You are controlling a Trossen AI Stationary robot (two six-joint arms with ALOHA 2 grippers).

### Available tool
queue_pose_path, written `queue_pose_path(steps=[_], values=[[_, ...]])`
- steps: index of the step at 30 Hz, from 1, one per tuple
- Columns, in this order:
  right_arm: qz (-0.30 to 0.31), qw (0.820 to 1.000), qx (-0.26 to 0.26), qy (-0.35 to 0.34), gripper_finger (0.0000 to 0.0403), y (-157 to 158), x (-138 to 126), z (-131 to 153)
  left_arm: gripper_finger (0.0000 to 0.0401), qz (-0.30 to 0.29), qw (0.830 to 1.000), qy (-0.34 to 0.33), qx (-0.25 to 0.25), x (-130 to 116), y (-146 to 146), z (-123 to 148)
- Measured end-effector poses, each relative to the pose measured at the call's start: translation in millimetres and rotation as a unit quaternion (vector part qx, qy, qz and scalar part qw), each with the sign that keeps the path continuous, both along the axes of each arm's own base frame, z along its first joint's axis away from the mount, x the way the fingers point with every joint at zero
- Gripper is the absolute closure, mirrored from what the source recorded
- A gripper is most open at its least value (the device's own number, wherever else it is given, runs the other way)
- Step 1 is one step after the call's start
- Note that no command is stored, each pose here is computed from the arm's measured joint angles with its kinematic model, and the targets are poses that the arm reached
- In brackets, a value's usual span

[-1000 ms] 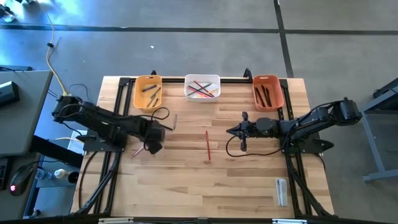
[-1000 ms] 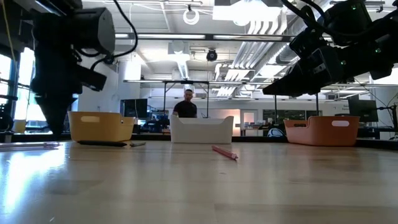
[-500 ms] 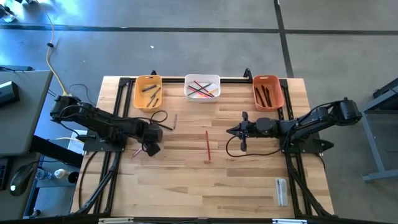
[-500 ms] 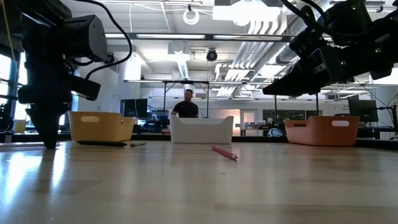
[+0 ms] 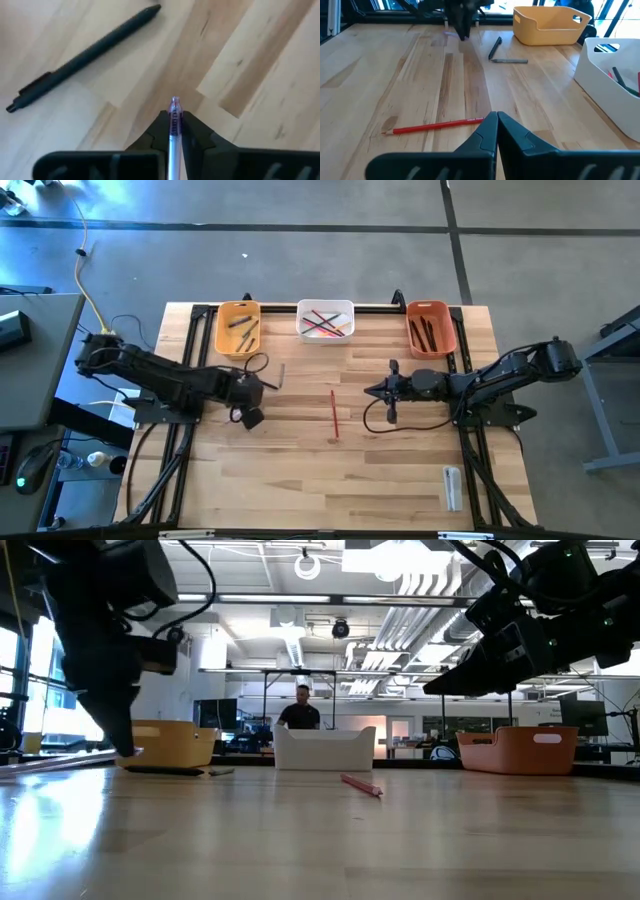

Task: Sort crayons/erasers/pens/pencils in bins
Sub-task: Put the purple pen into the orange bin

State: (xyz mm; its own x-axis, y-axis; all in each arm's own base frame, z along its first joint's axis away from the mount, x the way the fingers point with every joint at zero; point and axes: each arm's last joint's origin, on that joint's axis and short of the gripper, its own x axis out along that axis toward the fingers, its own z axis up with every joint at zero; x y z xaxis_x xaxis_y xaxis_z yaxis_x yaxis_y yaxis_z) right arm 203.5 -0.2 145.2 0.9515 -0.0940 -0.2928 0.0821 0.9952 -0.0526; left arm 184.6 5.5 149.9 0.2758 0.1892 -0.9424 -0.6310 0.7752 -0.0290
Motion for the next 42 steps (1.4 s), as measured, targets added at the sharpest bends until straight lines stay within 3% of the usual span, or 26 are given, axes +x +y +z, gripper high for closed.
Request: queue_pose_path(steps=[4,9,15,21,28,33,37,42], values=[[0.001,1.0,-0.002,0.009,0.0403,0.0,-0.5,-1.6,0.0392,-0.019,0.996,-0.082,0.012,7.1,-2.9,12.8],[-0.002,1.0,0.006,0.005,0.0403,0.0,-0.3,-1.0,0.0392,-0.048,0.978,-0.197,0.048,21.4,-8.2,30.4],[-0.006,0.999,0.035,-0.005,0.0403,0.2,0.1,0.4,0.0393,-0.085,0.935,-0.332,0.094,42.7,-13.8,51.3],[-0.004,0.997,0.052,-0.061,0.0394,1.5,2.7,10.7,0.0393,-0.115,0.883,-0.433,0.14,60.3,-15.4,67.0],[0.022,0.994,0.054,-0.096,0.0331,12.8,20.4,30.8,0.0393,-0.14,0.821,-0.529,0.163,80.9,-14.7,72.6],[0.029,0.992,0.056,-0.105,0.0272,18.4,53.1,43.8,0.0393,-0.15,0.772,-0.593,0.174,89.4,-9.3,77.7],[0.029,0.991,0.059,-0.113,0.0233,20.8,82.9,51.7,0.0393,-0.16,0.75,-0.616,0.182,91.2,-6.3,80.5],[0.058,0.989,0.061,-0.12,0.0201,24.7,110.0,58.8,0.0393,-0.163,0.748,-0.618,0.18,91.7,-2.6,80.1]])
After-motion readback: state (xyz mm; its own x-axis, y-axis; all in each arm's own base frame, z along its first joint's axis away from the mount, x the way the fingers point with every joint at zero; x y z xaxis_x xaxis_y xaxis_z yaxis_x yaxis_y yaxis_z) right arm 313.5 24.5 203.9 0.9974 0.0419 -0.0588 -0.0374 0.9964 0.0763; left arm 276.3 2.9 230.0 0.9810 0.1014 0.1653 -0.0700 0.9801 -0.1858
